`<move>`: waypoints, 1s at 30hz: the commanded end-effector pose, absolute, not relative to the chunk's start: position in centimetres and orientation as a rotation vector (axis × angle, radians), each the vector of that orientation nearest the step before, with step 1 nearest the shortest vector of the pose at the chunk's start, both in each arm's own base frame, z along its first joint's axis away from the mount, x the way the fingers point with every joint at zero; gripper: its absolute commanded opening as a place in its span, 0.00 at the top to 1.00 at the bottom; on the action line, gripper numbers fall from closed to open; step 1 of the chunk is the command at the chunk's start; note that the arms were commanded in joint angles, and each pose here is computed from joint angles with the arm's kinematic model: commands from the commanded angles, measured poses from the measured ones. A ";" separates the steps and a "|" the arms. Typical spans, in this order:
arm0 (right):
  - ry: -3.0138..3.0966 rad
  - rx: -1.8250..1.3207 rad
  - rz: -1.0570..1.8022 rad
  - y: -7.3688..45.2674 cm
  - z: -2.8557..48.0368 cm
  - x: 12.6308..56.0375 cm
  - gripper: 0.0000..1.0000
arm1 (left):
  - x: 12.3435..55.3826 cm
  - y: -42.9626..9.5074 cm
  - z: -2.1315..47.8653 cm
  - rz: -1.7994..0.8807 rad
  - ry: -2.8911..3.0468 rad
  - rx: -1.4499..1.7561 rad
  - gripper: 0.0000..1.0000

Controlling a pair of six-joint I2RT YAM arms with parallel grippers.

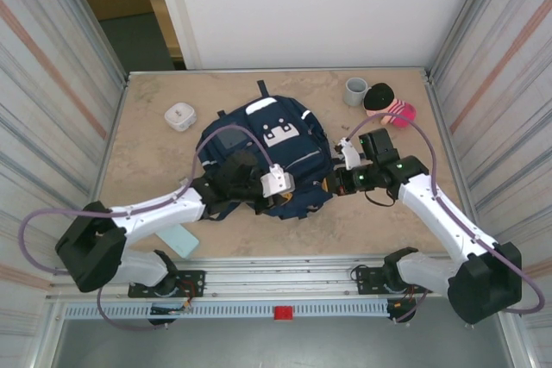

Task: Pack the student bag

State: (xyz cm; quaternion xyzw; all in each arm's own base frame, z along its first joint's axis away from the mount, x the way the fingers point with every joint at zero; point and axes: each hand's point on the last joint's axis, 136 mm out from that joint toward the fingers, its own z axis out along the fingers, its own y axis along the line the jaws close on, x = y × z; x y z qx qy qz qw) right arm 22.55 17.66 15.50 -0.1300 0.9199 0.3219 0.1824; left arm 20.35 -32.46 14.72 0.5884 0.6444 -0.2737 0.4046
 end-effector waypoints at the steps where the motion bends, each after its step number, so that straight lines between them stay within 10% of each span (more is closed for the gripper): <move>1: 2.599 -0.195 0.754 14.4 14.1 25.0 1.00 | 19.8 -30.0 16.1 -0.672 1.539 1.491 0.99; 6: 2.538 -0.249 0.890 16.3 14.5 25.9 1.00 | 19.9 -27.3 15.6 -0.597 1.571 1.481 0.94; 14: 2.385 -0.532 1.005 20.8 18.1 23.2 1.00 | 20.5 -28.7 17.5 -0.614 1.666 1.377 0.30; 27: 2.462 -0.374 0.861 18.4 16.8 22.9 1.00 | 23.0 -36.1 12.5 -0.537 1.873 1.414 0.20; 30: 2.540 -0.246 0.925 17.6 15.3 22.8 0.82 | 22.5 -35.8 10.6 -0.531 1.937 1.462 0.20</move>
